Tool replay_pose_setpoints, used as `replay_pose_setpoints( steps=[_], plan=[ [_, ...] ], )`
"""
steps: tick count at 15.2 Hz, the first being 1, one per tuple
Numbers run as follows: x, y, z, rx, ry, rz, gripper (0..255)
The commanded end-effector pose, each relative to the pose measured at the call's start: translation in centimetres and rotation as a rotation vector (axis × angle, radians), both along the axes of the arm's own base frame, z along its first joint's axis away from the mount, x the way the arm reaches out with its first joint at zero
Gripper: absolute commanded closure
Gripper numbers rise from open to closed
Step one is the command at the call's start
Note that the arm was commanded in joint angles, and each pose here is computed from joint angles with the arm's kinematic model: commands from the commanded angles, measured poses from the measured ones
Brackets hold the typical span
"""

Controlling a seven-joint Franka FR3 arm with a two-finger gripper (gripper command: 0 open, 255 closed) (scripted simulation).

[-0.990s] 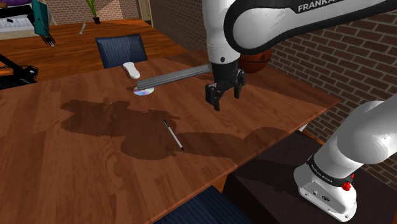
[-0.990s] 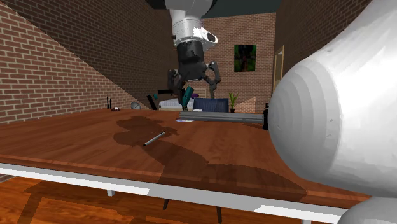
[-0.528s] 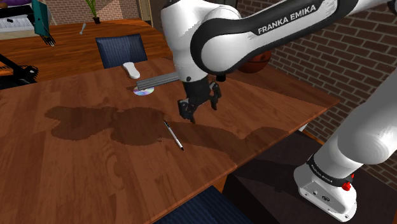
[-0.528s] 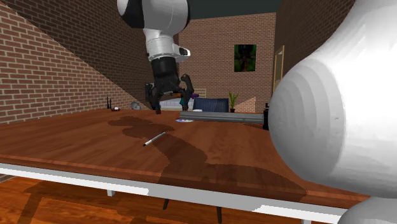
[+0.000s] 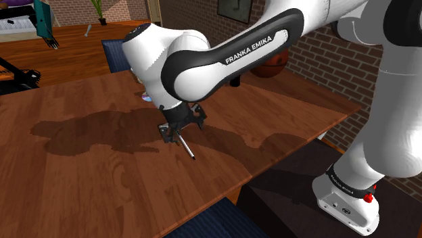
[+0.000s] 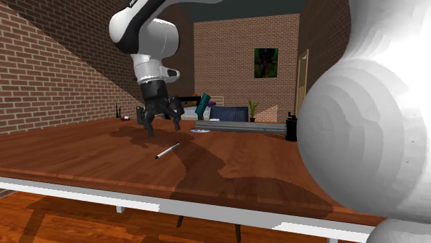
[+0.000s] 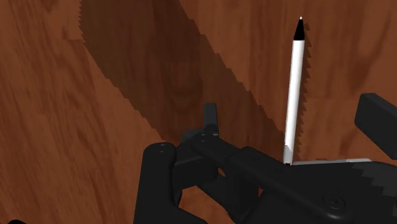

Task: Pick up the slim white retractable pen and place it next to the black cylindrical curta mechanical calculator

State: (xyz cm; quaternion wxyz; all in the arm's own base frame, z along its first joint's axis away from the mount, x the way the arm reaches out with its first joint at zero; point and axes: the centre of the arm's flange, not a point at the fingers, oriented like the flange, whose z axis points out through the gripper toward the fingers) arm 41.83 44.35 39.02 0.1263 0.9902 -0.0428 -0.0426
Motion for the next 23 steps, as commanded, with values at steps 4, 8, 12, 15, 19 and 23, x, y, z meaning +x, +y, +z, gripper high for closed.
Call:
replay_pose_setpoints(
  steps=[4, 8, 12, 15, 19, 23],
  plan=[
    [1.1, 2.3, -2.5, -0.017, -0.009, -0.006, 0],
    [1.0, 1.7, -4.5, -0.017, -0.009, -0.006, 0],
    [0.9, 1.5, -5.3, -0.017, -0.009, -0.006, 0],
    [0.9, 1.5, -5.3, -0.017, -0.009, -0.006, 0],
    [0.9, 1.5, -5.3, -0.017, -0.009, -0.006, 255],
    [0.9, 1.5, -5.3, -0.017, -0.009, -0.006, 255]
  ],
)
